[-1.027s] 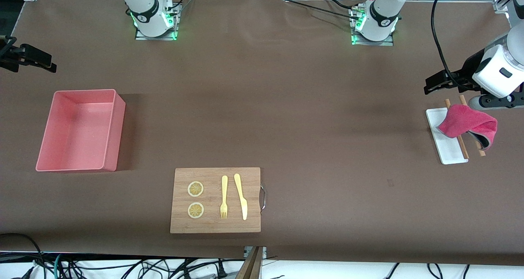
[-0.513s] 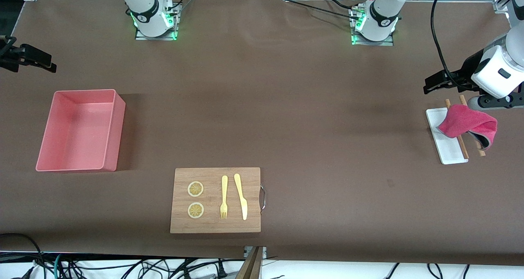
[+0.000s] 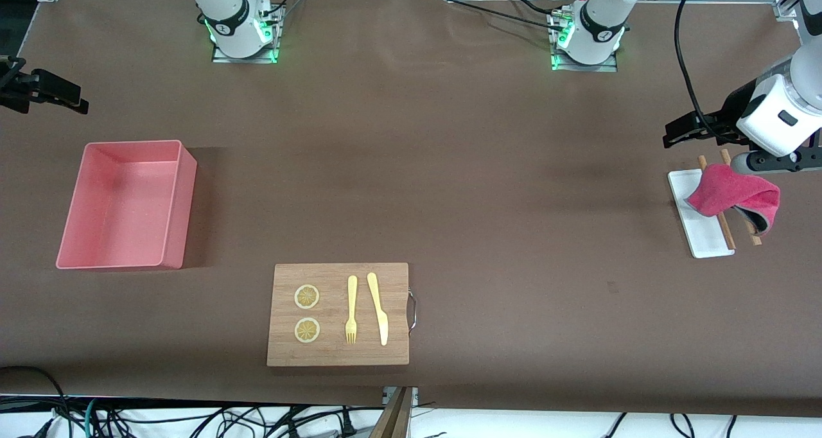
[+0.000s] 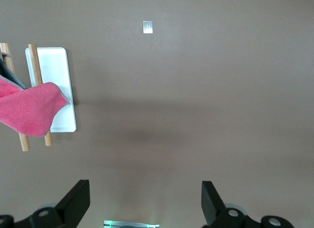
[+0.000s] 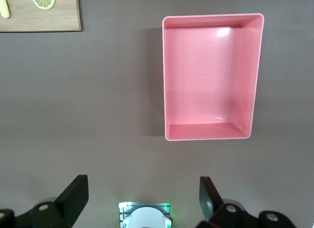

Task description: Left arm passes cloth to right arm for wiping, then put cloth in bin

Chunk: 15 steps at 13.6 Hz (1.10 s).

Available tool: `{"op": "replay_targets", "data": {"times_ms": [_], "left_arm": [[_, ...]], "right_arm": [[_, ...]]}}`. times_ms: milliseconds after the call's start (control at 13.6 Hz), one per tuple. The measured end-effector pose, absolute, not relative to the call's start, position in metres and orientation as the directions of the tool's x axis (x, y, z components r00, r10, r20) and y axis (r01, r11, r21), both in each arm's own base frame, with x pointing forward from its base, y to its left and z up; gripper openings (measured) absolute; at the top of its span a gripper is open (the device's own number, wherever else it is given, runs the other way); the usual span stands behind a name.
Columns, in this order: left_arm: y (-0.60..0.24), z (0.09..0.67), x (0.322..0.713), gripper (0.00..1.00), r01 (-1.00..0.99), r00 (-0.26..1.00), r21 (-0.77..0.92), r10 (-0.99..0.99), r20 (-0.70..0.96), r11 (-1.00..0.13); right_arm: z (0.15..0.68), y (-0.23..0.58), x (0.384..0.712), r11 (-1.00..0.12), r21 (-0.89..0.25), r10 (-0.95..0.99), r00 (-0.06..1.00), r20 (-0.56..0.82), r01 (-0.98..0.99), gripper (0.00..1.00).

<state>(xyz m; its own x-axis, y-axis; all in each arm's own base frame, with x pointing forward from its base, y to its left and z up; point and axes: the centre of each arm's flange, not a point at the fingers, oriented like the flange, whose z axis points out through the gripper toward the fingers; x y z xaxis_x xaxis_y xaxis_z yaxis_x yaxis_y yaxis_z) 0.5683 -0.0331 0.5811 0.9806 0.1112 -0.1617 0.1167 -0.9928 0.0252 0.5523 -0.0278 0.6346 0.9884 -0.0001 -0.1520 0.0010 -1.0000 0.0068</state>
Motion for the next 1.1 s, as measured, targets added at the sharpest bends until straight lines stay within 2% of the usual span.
{"op": "replay_targets", "data": {"times_ms": [220,587,880,1100], "left_arm": [[-0.006,0.562,0.577,1.00,0.151,0.971,-0.014,0.151,-0.187,-0.988],[0.107,0.466,0.612,1.00,0.176,0.949,-0.111,0.198,-0.246,-0.978],[0.171,0.406,0.615,1.00,0.191,0.925,-0.165,0.233,-0.300,-0.968],[0.227,0.367,0.615,1.00,0.168,0.937,-0.133,0.200,-0.286,-0.977]], "right_arm": [[0.635,-0.029,0.552,-1.000,0.007,-0.001,0.988,-0.152,0.000,1.00],[0.634,-0.029,0.552,-1.000,0.007,-0.002,0.988,-0.152,-0.001,1.00],[0.634,-0.029,0.552,-1.000,0.007,-0.003,0.988,-0.152,-0.002,1.00],[0.634,-0.030,0.552,-1.000,0.007,-0.003,0.988,-0.152,-0.002,1.00]]}}
